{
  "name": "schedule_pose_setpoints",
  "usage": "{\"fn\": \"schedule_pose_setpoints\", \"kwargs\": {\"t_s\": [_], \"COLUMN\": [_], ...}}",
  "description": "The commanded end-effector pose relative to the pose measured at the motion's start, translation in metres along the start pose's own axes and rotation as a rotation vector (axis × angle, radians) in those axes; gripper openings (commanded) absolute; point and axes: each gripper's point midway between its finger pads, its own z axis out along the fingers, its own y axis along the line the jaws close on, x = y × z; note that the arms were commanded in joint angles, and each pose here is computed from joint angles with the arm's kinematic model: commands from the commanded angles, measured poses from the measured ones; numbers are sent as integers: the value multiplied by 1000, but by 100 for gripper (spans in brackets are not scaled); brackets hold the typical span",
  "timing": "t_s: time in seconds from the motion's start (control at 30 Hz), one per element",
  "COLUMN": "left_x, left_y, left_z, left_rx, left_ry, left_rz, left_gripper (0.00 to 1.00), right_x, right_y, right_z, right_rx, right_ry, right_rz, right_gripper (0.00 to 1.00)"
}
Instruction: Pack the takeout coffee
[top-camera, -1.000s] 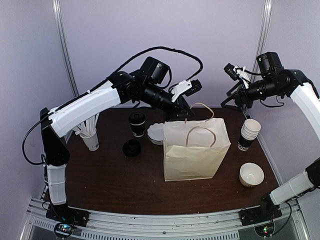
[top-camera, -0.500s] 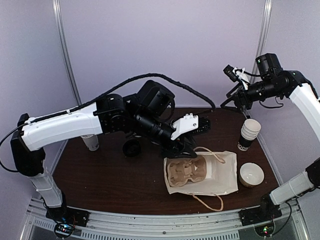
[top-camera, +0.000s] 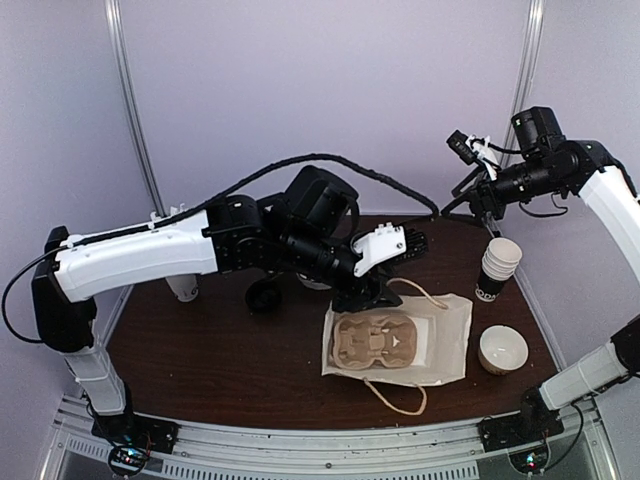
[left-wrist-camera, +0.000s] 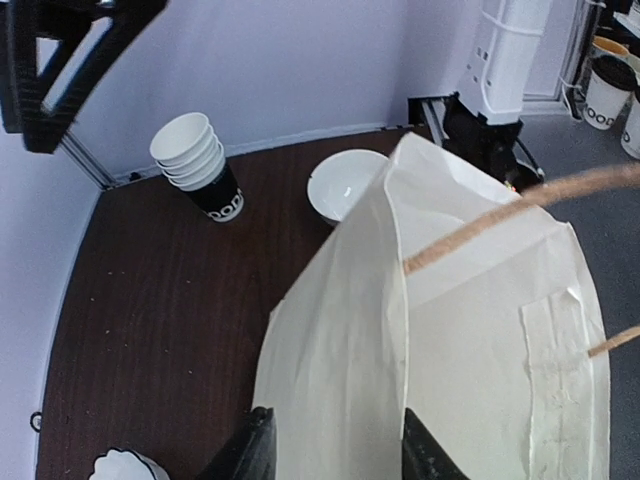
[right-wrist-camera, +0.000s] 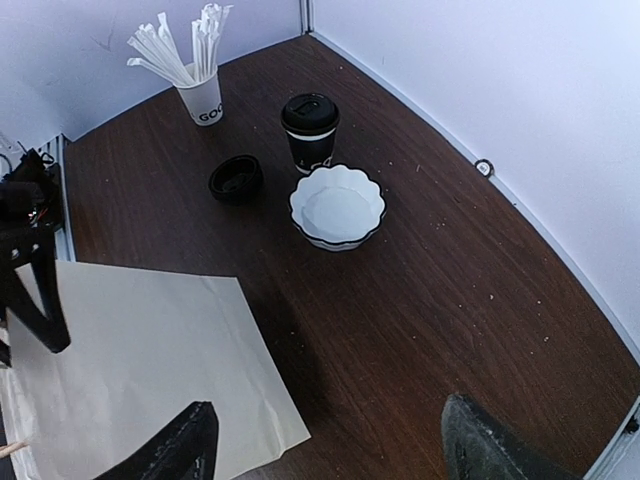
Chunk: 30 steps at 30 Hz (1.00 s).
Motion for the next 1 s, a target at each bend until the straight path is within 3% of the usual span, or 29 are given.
{"fn": "schedule_pose_setpoints", "kwargs": {"t_s": [0.0, 0.27, 0.4, 0.53, 0.67, 0.8, 0.97], "left_x": [-10, 0, 0, -6, -4, 2, 5], "left_y": [55, 143, 157, 162, 157, 138, 76], "left_z": [-5, -9, -8, -20, -41, -69, -90], "left_rx": [-80, -61, -89, -132, -174, -183, -9], "left_ry": [-37, -109, -124, -123, -113, -105, -129], "left_rz": [-59, -283, -273, -262, -238, -198, -114], "left_gripper": [43, 57, 67, 67, 68, 68, 71], "right_x": [-20, -9, 1, 4, -9, -15, -17], "right_y": [24, 74, 79, 69, 45, 28, 37], "right_z": [-28, -40, -22, -6, 0, 10, 20], "right_rx": [-67, -271, -303, -266, -158, -104, -195], "right_ry": [-69, -75, -31, -2, -18, -15, -9], "right_rz": [-22, -61, -61, -53, -39, -30, -60], "right_gripper": [79, 76, 76, 73, 68, 71, 77]}}
